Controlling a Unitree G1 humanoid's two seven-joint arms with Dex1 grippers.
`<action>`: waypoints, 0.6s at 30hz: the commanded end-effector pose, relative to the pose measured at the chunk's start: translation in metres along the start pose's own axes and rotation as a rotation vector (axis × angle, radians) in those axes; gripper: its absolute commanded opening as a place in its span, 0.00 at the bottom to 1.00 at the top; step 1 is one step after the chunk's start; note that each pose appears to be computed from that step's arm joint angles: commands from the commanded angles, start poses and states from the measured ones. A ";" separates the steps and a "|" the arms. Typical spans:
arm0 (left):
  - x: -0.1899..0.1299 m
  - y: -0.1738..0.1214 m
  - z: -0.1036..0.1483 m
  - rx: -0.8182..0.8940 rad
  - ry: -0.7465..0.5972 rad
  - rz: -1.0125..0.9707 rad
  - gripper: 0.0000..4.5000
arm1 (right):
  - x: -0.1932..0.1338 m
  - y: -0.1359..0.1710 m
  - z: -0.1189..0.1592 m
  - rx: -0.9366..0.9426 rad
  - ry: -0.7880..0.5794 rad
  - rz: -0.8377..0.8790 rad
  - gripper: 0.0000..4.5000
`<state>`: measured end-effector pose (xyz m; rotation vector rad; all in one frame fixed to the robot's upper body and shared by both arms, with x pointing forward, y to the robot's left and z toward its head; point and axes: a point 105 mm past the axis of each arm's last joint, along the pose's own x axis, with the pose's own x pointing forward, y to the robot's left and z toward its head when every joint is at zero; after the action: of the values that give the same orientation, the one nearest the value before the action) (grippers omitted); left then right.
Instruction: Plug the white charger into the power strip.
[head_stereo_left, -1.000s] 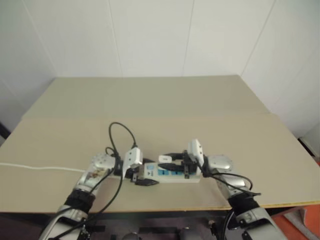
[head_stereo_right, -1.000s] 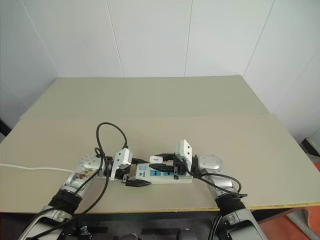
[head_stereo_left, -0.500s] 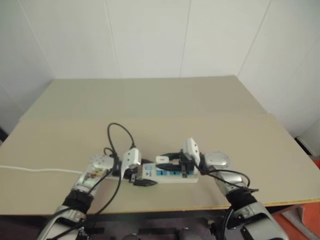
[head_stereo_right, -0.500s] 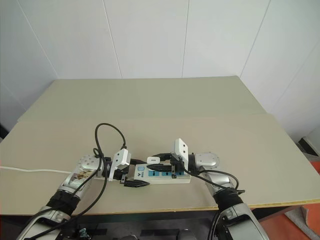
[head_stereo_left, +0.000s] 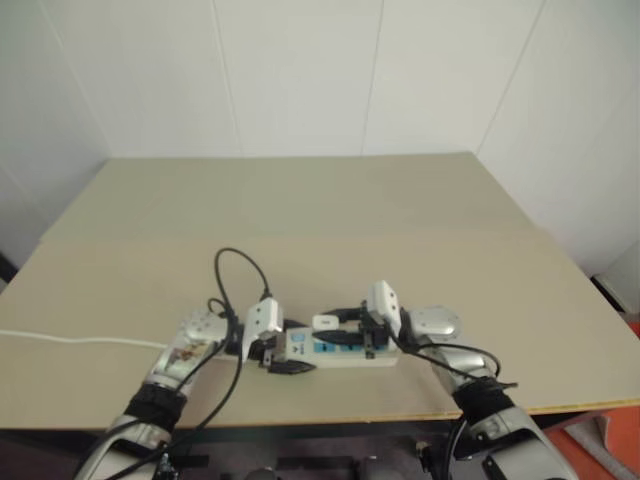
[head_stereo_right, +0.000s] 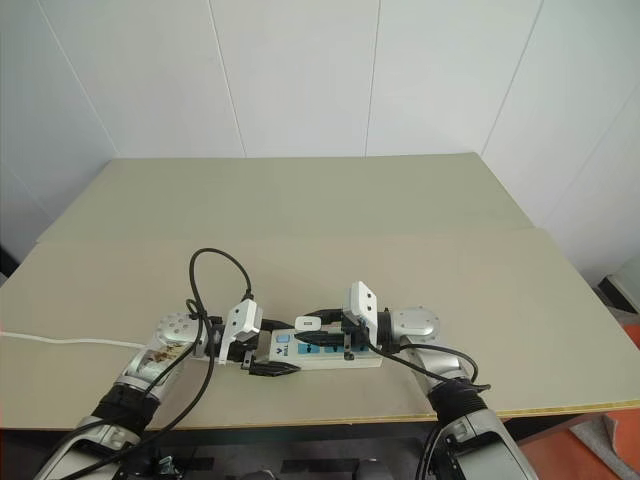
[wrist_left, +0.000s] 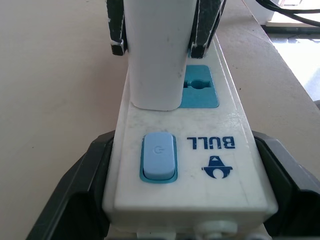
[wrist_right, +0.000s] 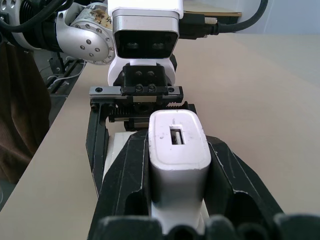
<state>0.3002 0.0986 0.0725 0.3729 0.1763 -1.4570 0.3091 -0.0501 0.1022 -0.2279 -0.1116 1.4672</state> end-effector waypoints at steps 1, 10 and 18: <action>-0.015 -0.006 -0.019 -0.044 0.087 -0.019 0.74 | -0.039 -0.002 -0.047 0.118 0.196 -0.102 0.26; -0.010 -0.008 -0.020 -0.051 0.080 -0.026 0.74 | -0.031 0.003 -0.036 0.156 0.189 0.000 0.70; -0.005 -0.012 -0.022 -0.066 0.072 -0.031 0.74 | -0.028 0.007 -0.035 0.151 0.192 0.007 0.99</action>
<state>0.2982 0.1037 0.0681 0.3632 0.1985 -1.4489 0.3168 -0.0777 0.0965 -0.2546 0.0224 1.4319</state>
